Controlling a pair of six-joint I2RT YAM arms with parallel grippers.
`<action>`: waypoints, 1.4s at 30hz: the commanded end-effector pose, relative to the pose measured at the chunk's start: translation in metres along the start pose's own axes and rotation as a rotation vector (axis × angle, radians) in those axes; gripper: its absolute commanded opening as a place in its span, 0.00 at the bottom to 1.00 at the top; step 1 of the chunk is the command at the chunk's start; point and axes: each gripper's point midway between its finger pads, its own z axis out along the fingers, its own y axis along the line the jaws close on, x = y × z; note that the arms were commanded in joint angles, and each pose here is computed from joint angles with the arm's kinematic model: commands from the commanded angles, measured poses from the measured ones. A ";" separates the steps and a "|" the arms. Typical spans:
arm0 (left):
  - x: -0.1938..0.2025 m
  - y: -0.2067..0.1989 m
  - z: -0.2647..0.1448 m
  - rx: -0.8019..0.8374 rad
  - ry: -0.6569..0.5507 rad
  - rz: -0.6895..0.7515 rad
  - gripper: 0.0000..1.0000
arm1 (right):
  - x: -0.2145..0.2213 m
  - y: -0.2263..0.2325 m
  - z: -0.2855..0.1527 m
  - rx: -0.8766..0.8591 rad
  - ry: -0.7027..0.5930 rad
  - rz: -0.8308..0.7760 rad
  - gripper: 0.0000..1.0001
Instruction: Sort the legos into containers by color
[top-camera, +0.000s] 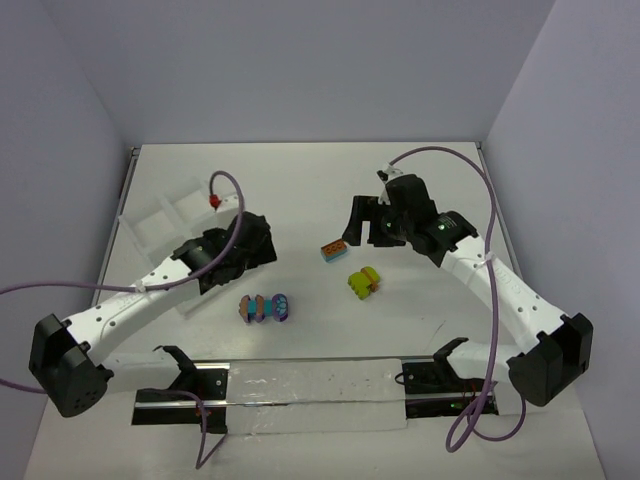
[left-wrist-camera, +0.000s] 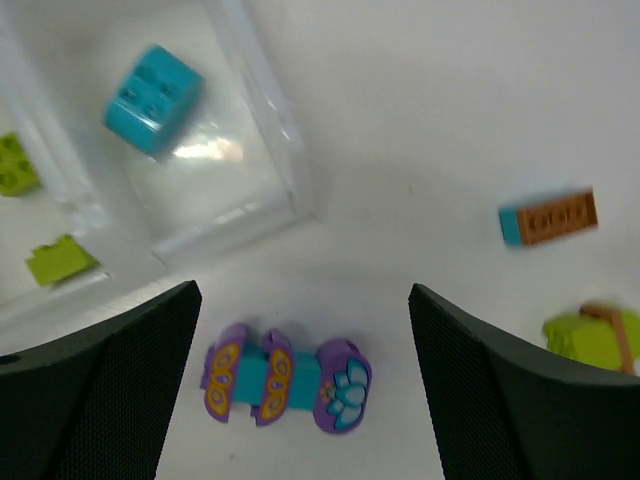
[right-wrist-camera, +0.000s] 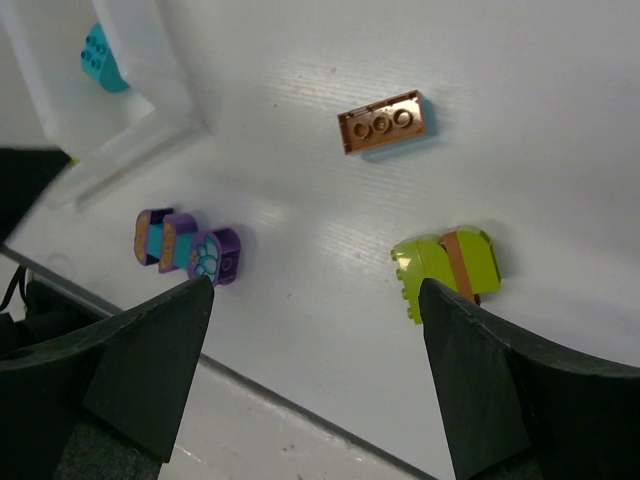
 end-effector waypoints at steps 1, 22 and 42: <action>0.052 -0.030 -0.015 0.127 0.123 0.160 0.91 | -0.030 -0.007 -0.020 0.041 -0.159 0.023 0.91; 0.066 -0.165 0.022 0.332 0.135 0.425 0.99 | -0.037 -0.050 -0.038 0.158 -0.291 0.152 0.91; 0.065 -0.218 0.094 0.437 0.121 0.779 0.91 | -0.027 -0.074 -0.064 0.159 -0.371 0.222 0.90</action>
